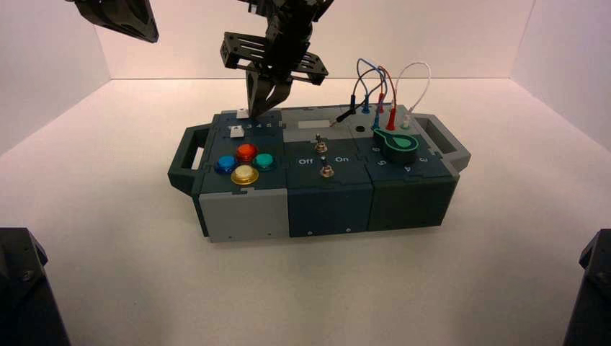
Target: Move the top slider to position 2.
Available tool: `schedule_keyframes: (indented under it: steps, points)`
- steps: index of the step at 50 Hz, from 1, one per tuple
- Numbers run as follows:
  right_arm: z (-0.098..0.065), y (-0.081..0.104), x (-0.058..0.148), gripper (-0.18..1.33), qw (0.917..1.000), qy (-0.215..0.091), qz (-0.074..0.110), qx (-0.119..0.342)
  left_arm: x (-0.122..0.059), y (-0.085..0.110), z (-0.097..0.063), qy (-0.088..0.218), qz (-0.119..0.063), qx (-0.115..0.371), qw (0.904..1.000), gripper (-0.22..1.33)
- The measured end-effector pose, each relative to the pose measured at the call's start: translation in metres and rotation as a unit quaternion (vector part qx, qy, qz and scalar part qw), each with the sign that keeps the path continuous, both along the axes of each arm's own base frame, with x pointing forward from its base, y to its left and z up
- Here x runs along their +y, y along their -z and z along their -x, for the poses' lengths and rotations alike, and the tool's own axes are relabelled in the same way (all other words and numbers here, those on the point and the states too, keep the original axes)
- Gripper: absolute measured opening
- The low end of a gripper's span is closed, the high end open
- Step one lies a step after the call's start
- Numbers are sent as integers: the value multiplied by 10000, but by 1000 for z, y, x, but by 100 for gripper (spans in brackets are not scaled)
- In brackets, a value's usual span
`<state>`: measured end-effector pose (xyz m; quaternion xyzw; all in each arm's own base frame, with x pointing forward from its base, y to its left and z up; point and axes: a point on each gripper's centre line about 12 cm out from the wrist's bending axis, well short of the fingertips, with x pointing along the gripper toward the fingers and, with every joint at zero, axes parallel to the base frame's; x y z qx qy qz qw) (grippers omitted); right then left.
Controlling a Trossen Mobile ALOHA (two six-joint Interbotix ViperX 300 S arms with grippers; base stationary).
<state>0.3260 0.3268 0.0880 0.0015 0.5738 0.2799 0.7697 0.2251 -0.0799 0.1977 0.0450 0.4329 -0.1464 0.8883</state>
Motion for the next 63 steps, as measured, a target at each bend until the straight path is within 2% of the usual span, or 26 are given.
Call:
schedule_keyframes:
  steps: [30,44,52,63]
  points:
    - [1,2,0,-14,10000,12,2,-7,0,0,0,-6,4,2,10000,-16]
    - [3,-1,-12,-14,9998,-80,145,-58,2,0,-1,-54,0,0,10000,-16]
    - [12,-1,-16,-14,9995,-201,236,14,5,7,-4,-112,-48,122,9999,-17]
    - [19,-3,-24,-14,9994,-192,272,37,5,7,-5,-121,-68,139,9998,-16]
